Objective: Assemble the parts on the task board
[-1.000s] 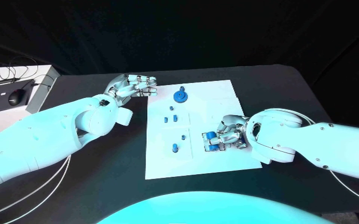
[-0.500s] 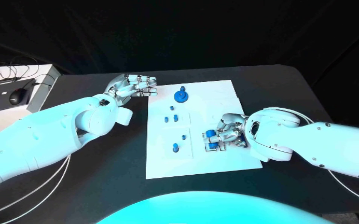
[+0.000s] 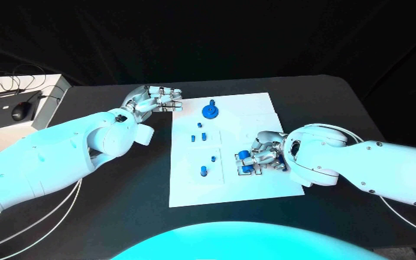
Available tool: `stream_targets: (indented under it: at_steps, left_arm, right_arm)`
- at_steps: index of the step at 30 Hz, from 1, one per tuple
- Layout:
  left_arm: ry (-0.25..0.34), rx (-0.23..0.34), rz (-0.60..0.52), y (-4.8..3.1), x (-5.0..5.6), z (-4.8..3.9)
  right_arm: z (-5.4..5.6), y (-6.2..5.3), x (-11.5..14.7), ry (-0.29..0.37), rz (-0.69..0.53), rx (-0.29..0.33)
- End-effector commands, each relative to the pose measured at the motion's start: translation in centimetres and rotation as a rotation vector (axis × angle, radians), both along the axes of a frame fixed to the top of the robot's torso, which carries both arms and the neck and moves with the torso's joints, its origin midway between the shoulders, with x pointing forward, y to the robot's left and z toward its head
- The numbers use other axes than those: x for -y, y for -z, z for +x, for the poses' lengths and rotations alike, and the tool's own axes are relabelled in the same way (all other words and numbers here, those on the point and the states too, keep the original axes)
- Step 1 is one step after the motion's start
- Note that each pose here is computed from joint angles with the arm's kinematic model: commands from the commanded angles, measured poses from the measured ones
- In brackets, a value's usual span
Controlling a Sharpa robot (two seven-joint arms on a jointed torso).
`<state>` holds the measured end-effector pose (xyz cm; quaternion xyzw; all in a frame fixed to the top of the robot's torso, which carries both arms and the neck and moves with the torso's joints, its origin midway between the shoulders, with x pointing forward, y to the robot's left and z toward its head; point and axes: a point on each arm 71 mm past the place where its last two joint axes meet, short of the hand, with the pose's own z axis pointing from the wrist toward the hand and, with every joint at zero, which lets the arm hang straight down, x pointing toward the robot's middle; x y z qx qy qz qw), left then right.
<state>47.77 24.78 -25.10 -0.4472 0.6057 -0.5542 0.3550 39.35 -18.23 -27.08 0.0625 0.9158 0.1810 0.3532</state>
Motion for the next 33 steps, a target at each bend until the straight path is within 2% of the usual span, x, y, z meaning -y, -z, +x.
stream_targets:
  at_steps: [1, 18, 33]
  left_arm:
    - [0.021, -0.002, -0.014, -0.02, 0.25, -0.09]
    - [0.019, -0.003, -0.013, -0.01, 0.13, -0.10]
    - [0.017, -0.003, -0.011, -0.01, 0.03, -0.11]
  right_arm:
    - [-0.01, 0.28, 0.21, -0.010, -0.025, -0.002]
    - [0.17, 0.11, 0.41, 0.010, -0.025, 0.049]
    - [-0.18, -0.02, 0.38, 0.012, -0.012, 0.060]
